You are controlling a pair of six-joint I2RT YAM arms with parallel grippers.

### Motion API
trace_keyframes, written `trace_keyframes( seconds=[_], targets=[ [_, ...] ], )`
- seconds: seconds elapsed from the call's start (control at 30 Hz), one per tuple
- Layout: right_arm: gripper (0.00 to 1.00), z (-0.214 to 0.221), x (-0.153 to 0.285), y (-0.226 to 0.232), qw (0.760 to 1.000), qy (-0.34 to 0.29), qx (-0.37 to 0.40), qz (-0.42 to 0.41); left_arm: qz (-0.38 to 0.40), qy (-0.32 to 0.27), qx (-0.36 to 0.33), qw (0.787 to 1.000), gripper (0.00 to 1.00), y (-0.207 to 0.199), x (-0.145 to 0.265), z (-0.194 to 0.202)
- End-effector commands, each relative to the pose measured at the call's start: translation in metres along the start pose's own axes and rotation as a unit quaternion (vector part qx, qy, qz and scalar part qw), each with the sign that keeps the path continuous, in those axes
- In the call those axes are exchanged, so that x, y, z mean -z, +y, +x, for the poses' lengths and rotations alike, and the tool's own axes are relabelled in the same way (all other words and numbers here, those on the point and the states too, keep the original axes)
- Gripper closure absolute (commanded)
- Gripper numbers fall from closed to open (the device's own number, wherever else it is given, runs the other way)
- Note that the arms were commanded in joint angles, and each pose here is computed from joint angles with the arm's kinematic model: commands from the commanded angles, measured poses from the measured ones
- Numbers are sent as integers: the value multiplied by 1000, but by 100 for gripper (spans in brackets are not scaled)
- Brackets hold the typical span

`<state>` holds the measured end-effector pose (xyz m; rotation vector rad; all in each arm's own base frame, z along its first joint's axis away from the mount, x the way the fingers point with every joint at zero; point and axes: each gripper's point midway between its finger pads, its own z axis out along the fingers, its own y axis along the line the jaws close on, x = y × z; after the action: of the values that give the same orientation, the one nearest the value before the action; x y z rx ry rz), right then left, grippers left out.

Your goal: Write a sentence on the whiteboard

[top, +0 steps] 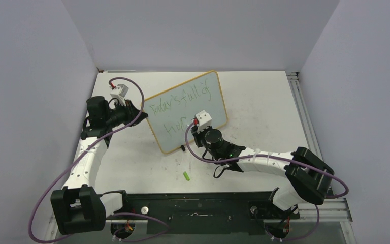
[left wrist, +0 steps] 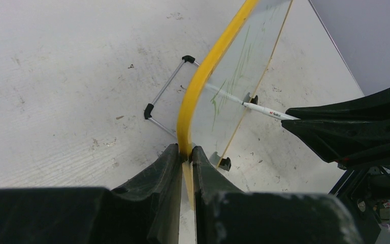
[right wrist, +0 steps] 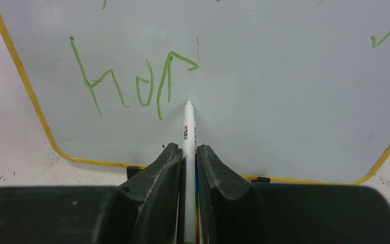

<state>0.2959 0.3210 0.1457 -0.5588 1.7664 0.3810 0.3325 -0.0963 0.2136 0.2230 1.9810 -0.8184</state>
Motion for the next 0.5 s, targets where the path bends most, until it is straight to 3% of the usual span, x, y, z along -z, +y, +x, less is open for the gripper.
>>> trace_keyframes(
  seconds=[0.0,0.47],
  targets=[
    [95,-18,-2,-9,999,-27,-19,11,0,-17,-24,1000,100,-3,2,-14],
    [95,-29,2,-34,997,-34,-16,62,0,-17,-24,1000,100,-4,3,-14]
  ],
)
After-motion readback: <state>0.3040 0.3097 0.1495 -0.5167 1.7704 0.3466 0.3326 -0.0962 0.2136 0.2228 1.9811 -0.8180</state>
